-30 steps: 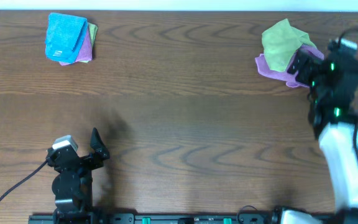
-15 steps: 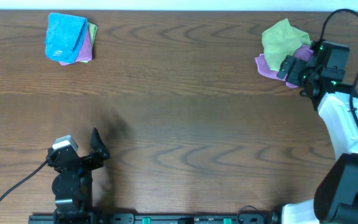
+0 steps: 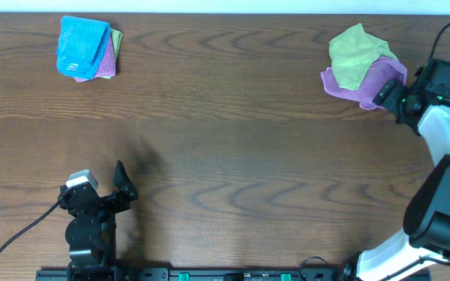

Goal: Fold the cloth

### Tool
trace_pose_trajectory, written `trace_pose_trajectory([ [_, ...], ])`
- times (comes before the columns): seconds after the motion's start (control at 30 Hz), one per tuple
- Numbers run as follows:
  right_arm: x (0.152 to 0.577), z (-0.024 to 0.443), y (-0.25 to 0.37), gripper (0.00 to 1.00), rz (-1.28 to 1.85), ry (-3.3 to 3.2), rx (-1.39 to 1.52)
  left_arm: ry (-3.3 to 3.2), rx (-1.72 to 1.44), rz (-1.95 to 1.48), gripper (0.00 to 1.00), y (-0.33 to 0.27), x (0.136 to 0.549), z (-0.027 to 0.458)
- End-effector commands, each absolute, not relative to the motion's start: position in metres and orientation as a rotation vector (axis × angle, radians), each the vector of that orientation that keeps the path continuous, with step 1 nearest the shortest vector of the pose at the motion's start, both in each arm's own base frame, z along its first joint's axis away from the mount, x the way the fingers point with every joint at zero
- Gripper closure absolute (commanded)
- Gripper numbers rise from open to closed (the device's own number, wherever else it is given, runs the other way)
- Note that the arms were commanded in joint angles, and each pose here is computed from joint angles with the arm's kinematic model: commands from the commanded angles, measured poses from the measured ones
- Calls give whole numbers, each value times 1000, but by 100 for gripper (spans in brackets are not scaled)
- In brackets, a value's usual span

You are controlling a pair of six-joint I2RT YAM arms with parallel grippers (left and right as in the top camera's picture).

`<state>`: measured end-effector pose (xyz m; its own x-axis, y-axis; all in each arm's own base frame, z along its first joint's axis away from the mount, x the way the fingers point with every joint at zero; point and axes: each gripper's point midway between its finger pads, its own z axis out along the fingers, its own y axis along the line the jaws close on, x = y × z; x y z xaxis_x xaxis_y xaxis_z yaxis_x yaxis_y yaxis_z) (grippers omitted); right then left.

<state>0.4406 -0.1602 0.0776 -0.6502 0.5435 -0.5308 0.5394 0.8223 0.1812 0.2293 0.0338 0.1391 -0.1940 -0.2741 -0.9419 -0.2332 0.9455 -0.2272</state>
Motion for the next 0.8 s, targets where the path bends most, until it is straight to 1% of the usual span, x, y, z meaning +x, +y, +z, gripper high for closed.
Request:
trace_pose_trajectory([
  [0.0,459,95,-166,12,33,2373,765,1812,-376,-11,4,36,228,126],
  [0.17,466,76,-154,13,128,2416,748,1812,-376,-11,5,36,228,126],
  [0.33,461,52,-146,14,178,2478,761,1812,-376,-11,5,36,228,126],
  [0.4,460,45,-144,14,186,2495,765,1812,-376,-11,5,36,228,126],
  [0.47,460,45,-143,16,193,2498,761,1812,-376,-11,5,36,228,126],
  [0.6,461,45,-142,28,192,2497,758,1812,-376,-11,5,36,228,126],
  [0.77,461,45,-142,62,192,2497,759,1812,-376,-11,4,36,228,126],
])
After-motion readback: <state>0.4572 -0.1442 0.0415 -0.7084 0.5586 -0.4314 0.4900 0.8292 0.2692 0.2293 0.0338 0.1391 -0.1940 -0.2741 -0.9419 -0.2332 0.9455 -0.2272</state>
